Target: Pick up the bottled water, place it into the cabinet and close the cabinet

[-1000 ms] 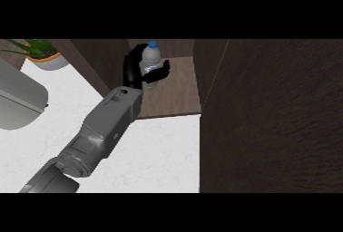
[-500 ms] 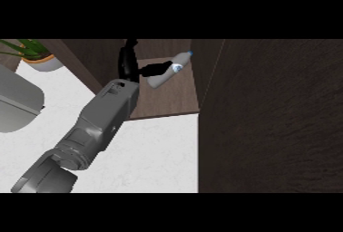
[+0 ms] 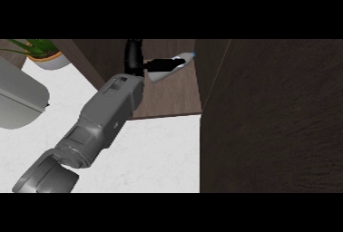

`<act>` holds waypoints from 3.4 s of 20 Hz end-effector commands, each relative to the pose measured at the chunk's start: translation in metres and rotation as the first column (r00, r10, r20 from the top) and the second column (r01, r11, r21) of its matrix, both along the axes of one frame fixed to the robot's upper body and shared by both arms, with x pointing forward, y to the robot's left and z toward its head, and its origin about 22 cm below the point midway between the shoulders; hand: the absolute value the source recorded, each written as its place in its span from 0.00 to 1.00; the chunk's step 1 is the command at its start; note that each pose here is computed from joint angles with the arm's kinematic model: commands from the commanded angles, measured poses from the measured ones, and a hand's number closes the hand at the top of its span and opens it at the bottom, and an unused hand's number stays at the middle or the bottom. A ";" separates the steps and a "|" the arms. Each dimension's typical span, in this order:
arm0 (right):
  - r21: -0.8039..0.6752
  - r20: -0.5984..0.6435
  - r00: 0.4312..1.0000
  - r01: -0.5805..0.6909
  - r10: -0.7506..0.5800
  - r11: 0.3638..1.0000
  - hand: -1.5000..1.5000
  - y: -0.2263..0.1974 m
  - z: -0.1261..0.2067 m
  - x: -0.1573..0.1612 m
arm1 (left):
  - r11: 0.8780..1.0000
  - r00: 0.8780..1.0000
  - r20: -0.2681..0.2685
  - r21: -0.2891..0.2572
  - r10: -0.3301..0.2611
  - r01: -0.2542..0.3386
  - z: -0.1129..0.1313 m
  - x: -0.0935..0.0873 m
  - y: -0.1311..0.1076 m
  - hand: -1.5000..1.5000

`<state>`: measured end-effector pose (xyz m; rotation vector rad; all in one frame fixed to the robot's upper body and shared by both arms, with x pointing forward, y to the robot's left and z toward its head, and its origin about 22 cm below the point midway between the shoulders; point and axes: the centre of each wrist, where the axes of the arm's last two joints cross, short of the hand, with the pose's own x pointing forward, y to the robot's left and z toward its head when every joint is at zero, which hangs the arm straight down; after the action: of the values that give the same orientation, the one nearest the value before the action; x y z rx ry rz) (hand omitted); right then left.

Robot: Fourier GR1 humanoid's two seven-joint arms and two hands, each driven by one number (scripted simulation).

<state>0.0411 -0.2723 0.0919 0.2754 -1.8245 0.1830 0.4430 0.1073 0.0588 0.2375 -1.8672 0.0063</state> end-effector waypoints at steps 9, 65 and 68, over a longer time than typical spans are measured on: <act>0.023 0.012 1.000 0.012 -0.012 1.000 0.00 0.005 0.023 -0.004 | 0.983 0.990 0.042 -0.121 -0.136 0.140 -0.016 -0.014 -0.020 0.00; -0.235 -0.030 0.731 -0.668 0.681 0.707 1.00 0.065 0.071 -0.010 | 0.821 0.942 0.105 -0.466 -0.319 0.330 -0.031 -0.273 0.160 0.00; -0.243 -0.027 0.688 -0.708 0.725 0.663 1.00 0.070 0.071 -0.008 | 0.822 0.946 0.099 -0.472 -0.310 0.319 -0.024 -0.274 0.166 0.00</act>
<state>0.0358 -0.2116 0.1137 0.8887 -1.6005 0.6774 0.1750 0.2605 0.0289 -0.4294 -1.8493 0.2457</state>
